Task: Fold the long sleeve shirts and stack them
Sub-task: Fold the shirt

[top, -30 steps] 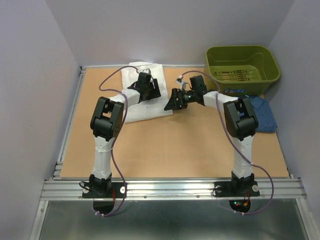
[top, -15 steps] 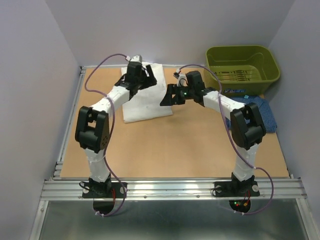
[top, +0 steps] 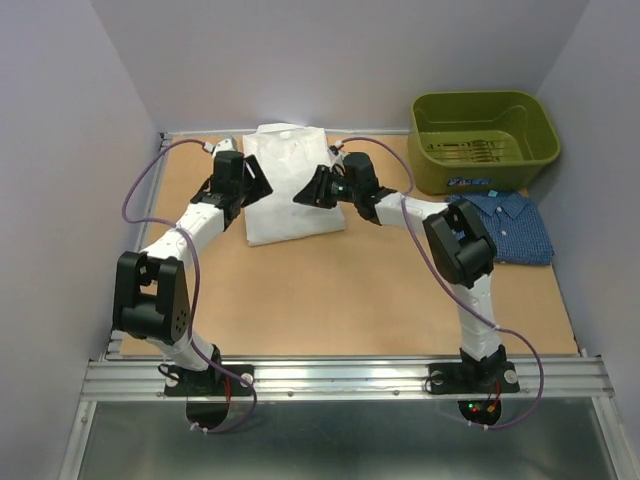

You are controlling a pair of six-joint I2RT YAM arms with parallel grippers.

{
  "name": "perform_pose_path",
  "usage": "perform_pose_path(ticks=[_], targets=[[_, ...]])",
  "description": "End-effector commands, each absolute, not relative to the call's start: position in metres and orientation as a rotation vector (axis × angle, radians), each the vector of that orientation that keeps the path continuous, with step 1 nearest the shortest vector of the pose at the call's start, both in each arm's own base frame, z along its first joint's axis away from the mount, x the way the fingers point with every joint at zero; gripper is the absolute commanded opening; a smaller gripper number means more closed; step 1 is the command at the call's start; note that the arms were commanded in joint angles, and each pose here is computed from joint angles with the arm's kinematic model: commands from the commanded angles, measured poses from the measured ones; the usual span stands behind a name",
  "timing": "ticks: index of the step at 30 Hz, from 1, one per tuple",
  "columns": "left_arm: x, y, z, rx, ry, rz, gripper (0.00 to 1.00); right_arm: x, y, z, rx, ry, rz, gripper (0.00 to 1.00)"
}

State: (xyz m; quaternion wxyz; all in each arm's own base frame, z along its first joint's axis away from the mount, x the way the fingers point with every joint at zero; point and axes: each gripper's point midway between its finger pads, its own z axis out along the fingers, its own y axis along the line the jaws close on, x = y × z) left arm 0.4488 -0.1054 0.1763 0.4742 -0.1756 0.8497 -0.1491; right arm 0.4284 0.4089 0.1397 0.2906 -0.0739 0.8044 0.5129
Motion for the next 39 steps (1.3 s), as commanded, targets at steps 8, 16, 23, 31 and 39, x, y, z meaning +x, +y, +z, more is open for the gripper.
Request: perform_pose_path(ticks=[8, 16, 23, 31, 39], targets=[[0.438, -0.109, 0.134, -0.409, 2.177, -0.354, 0.77, 0.438, 0.355, 0.063, 0.286, 2.051, 1.334, 0.24], [0.434, -0.112, 0.124, -0.43, 2.207, -0.372, 0.76, 0.41, 0.317, 0.029, 0.459, 2.035, 1.318, 0.21], [0.412, -0.138, 0.122, -0.416, 2.243, -0.523, 0.7, 0.421, 0.324, 0.11, 0.323, 1.872, 1.37, 0.22], [0.396, -0.176, 0.116, -0.419, 2.238, -0.647, 0.49, 0.442, 0.339, 0.145, 0.289, 1.797, 1.449, 0.23], [0.372, -0.154, 0.042, -0.654, 2.335, -0.584, 0.33, 0.448, 0.308, 0.068, 0.456, 1.927, 1.34, 0.22]])
